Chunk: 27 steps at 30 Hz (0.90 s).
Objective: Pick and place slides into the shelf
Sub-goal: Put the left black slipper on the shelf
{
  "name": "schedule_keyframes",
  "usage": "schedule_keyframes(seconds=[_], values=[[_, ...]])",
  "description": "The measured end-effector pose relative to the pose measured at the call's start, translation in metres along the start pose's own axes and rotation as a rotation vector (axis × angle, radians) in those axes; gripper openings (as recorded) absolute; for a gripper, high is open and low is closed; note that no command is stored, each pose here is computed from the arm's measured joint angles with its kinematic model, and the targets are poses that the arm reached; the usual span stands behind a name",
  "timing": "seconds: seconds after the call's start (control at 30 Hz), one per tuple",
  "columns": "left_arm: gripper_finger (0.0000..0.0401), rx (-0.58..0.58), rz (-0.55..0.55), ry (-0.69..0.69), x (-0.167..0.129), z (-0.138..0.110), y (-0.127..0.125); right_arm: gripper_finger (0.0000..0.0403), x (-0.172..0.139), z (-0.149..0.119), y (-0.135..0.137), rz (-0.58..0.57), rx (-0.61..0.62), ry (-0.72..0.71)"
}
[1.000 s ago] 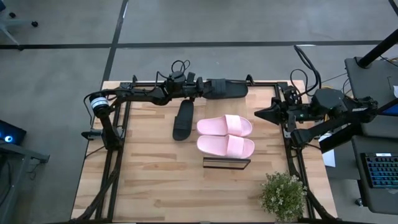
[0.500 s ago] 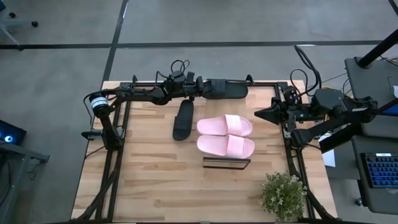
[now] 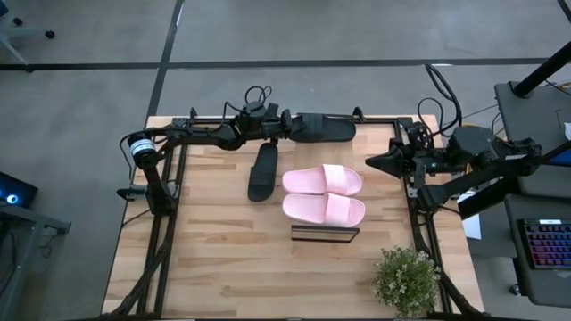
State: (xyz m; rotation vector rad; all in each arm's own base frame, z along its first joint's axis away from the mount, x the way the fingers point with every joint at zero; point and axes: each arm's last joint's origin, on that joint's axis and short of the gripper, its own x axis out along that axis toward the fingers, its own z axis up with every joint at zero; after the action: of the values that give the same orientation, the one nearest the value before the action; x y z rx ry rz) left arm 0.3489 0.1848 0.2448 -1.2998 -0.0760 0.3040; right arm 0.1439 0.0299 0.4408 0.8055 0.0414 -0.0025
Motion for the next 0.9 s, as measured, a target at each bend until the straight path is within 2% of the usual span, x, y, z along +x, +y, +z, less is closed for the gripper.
schedule_keyframes(seconds=[0.33,0.57,0.9], values=[[0.0048,0.025,0.002,0.002,0.0,0.0,0.0,0.0009,0.008,-0.003,0.0,-0.011,0.009,0.011],[0.0048,0.038,0.044,0.023,0.0,-0.001,0.005,0.0009,0.009,-0.002,0.001,0.005,0.015,0.005],[0.0048,0.08,0.064,0.019,-0.01,0.007,-0.002,0.0009,0.008,-0.003,0.002,0.006,0.011,0.011]])
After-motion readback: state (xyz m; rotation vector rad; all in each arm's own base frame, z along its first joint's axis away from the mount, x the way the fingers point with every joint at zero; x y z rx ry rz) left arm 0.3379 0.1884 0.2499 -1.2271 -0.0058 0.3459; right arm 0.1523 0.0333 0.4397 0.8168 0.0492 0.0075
